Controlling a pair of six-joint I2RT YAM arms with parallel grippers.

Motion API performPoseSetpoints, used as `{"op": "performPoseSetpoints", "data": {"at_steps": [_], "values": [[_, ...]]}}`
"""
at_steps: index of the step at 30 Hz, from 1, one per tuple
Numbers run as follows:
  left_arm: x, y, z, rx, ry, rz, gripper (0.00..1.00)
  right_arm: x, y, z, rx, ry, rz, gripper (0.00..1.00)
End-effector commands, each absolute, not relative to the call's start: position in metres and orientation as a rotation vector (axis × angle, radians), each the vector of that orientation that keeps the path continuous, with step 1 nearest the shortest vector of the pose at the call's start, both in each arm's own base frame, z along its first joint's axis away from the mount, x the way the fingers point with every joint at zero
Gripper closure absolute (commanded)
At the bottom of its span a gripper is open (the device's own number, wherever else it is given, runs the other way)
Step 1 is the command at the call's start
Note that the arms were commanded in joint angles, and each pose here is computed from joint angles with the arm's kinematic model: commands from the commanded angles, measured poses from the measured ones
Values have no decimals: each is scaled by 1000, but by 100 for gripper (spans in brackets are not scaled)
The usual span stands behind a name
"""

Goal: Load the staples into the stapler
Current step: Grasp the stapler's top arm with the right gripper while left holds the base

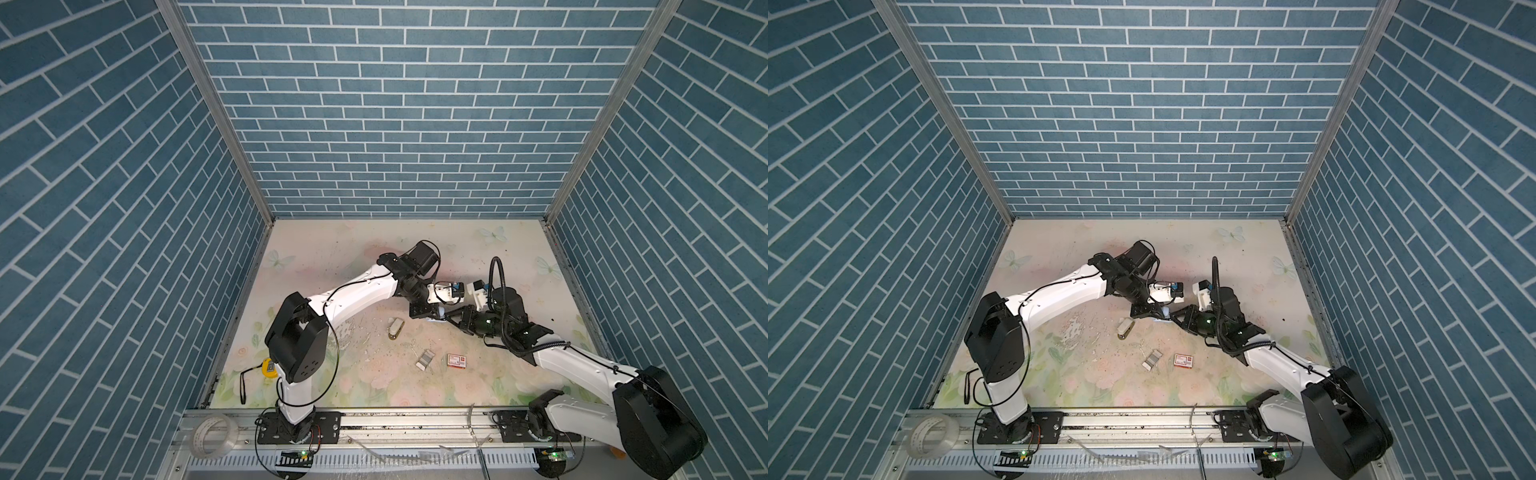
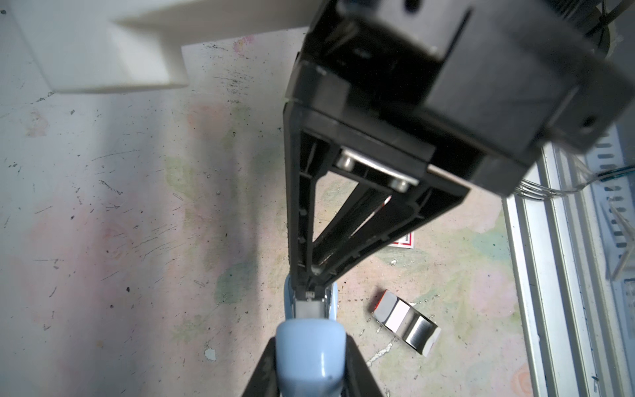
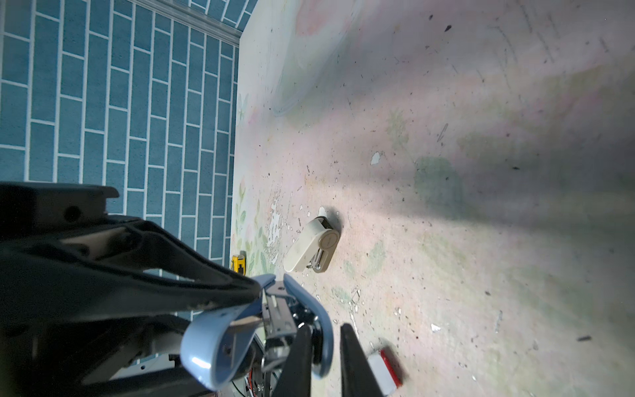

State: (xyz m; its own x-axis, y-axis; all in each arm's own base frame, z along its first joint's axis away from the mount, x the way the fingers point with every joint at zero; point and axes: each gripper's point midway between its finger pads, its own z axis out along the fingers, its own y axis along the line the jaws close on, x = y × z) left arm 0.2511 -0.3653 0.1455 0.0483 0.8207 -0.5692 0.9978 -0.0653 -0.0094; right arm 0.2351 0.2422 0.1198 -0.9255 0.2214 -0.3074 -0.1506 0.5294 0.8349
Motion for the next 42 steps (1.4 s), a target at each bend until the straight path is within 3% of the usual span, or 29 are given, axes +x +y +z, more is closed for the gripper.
{"op": "performPoseSetpoints", "data": {"at_steps": [1, 29, 42], "values": [[252, -374, 177, 1882, 1749, -659, 96, 235, 242, 122, 50, 2359, 1379, 83], [259, -372, 191, 1803, 1759, -706, 98, 232, 239, 129, 94, 2261, 1446, 80], [256, -355, 174, 1900, 1730, -597, 97, 226, 232, 132, 110, 2256, 1432, 79]]}}
